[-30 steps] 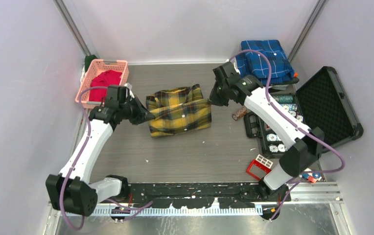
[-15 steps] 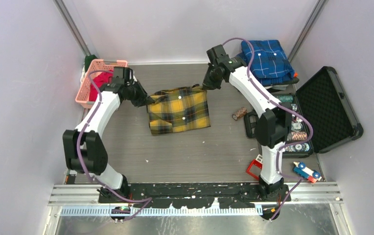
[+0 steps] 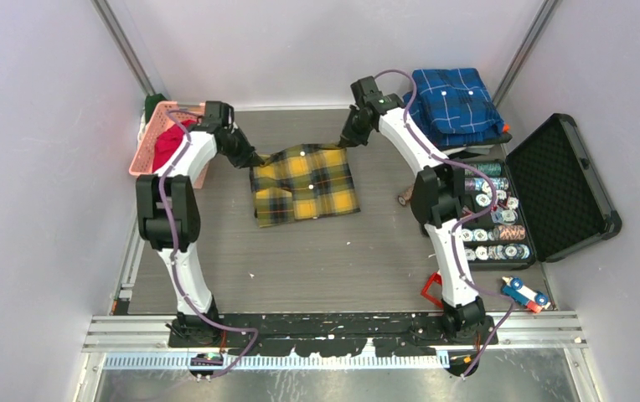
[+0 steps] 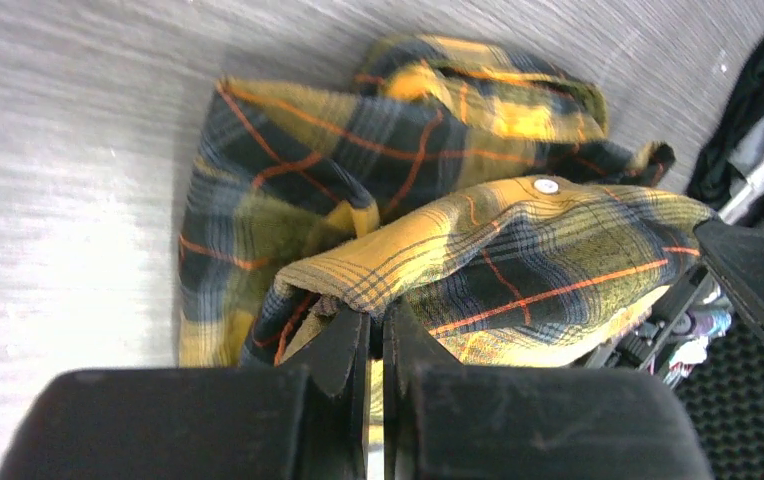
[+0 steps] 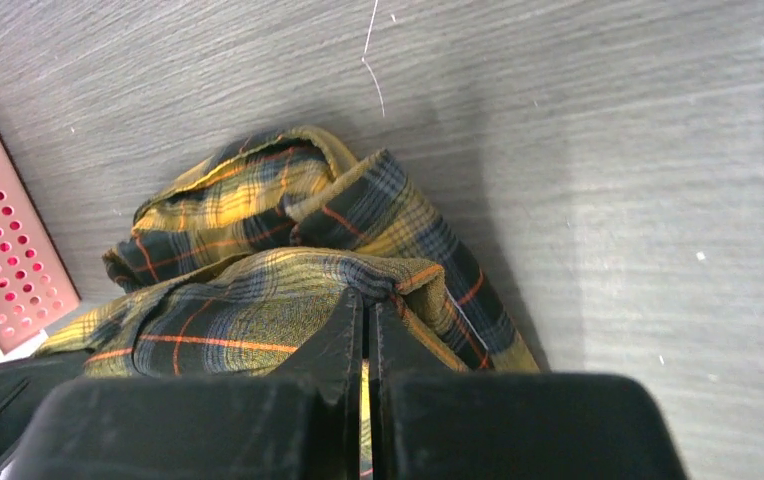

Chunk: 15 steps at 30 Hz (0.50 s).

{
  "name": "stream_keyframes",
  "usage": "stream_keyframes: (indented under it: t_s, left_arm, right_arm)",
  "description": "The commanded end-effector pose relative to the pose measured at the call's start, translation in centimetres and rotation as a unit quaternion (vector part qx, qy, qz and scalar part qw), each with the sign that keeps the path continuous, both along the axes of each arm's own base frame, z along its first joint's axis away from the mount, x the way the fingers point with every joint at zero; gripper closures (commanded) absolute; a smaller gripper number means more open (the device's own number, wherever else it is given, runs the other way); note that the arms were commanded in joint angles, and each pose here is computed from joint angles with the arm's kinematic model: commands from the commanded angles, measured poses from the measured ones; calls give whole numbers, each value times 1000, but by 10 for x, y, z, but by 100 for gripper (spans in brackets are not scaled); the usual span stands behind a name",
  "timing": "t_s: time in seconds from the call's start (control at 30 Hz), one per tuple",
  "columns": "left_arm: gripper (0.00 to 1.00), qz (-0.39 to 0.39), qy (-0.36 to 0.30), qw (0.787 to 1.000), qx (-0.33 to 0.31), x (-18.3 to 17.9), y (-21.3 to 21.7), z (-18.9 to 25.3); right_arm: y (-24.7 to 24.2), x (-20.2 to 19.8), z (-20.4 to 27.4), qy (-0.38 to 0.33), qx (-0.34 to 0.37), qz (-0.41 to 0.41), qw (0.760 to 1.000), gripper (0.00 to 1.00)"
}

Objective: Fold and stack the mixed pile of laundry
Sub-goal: Fold the shirt at the center of the board.

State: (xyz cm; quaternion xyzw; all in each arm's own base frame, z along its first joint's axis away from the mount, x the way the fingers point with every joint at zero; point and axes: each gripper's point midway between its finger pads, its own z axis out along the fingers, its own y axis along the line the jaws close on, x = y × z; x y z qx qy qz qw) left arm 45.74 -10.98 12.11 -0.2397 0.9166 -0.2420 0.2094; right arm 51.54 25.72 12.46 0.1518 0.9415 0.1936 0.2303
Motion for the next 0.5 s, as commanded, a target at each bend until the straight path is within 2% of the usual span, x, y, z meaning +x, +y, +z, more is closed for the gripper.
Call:
stream_keyframes:
  t_s: [0.0,0.03,0.1,0.17,0.23,0.37,0.4,0.47]
  left_arm:
    - [100,35,-11,999,31,33,34,-14]
    - [100,38,-9,999,32,38,36,-19]
    - [100,44,3,998,35,46,40,-29]
    - [100,46,4,999,28,55,39,-35]
    - [100,47,5,999,21,62,37,-37]
    - [98,63,6,998,11,75,51,-35]
    - [90,65,4,998,8,76,53,-31]
    - [61,63,-14,998,11,79,56,-14]
  right_arm:
    - [-5,40,20,-61,43,-6,997,96]
    - [-2,45,21,-71,54,0,996,90]
    - [4,53,33,-90,77,12,993,69]
    - [4,56,51,-111,86,21,990,54]
    - [2,54,68,-131,82,28,988,47]
    - [-11,39,92,-155,64,33,985,46]
    - [-12,31,105,-167,65,36,983,46]
    - [-13,15,114,-177,70,49,981,48]
